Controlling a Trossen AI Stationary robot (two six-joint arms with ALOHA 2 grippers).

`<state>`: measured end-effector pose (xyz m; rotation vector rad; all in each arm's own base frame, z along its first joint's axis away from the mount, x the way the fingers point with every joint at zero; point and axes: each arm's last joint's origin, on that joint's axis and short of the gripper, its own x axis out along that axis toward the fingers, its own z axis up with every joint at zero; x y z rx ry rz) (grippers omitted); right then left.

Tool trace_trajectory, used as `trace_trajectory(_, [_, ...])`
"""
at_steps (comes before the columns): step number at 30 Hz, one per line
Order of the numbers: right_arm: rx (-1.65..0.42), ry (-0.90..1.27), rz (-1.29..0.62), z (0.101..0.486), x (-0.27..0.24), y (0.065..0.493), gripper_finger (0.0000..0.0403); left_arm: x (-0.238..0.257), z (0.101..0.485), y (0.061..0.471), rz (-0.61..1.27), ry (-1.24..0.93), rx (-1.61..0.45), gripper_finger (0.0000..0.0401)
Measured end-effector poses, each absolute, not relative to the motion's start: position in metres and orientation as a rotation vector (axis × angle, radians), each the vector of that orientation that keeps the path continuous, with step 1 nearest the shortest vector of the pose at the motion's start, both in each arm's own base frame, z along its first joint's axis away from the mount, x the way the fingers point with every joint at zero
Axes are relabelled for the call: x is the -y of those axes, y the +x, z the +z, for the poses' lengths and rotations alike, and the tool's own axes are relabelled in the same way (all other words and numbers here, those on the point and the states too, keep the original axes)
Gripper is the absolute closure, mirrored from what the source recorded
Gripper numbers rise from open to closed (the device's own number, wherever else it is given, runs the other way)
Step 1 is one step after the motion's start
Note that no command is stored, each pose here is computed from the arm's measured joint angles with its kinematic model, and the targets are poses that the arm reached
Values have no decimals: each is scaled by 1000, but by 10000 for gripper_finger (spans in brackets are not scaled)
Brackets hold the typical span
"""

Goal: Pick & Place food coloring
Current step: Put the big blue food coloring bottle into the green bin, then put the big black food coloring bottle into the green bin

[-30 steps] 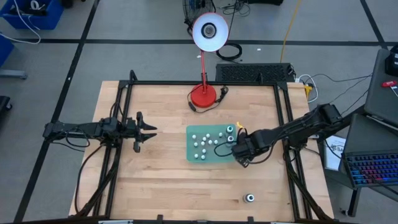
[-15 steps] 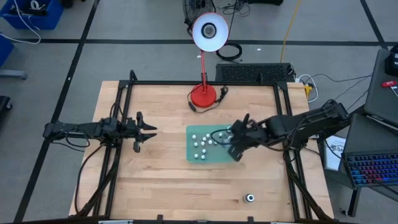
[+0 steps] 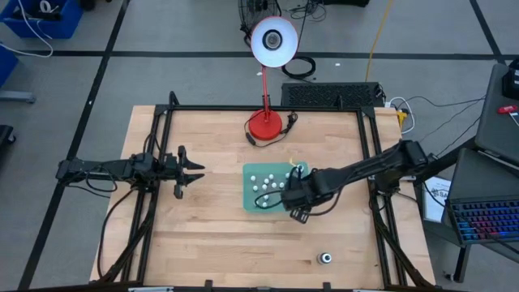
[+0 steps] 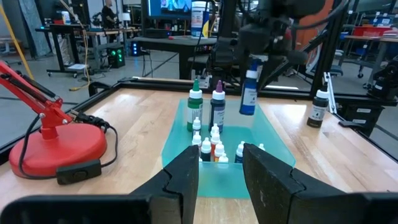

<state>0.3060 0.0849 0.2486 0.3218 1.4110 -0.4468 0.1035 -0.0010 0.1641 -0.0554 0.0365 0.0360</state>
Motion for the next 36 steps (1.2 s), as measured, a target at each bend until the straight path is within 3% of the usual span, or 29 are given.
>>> trace_trajectory(23, [-1540,261,-498,207,-79,317,279,1,164,104,36,-55,-37,274])
trace_trajectory(31, [-1539,298,-539,204,-79,314,171,1,164,104,36,-55,-37,274])
trace_trajectory(36, [-1551,365,-496,208,-80,313,152,1,164,104,36,-55,-36,274])
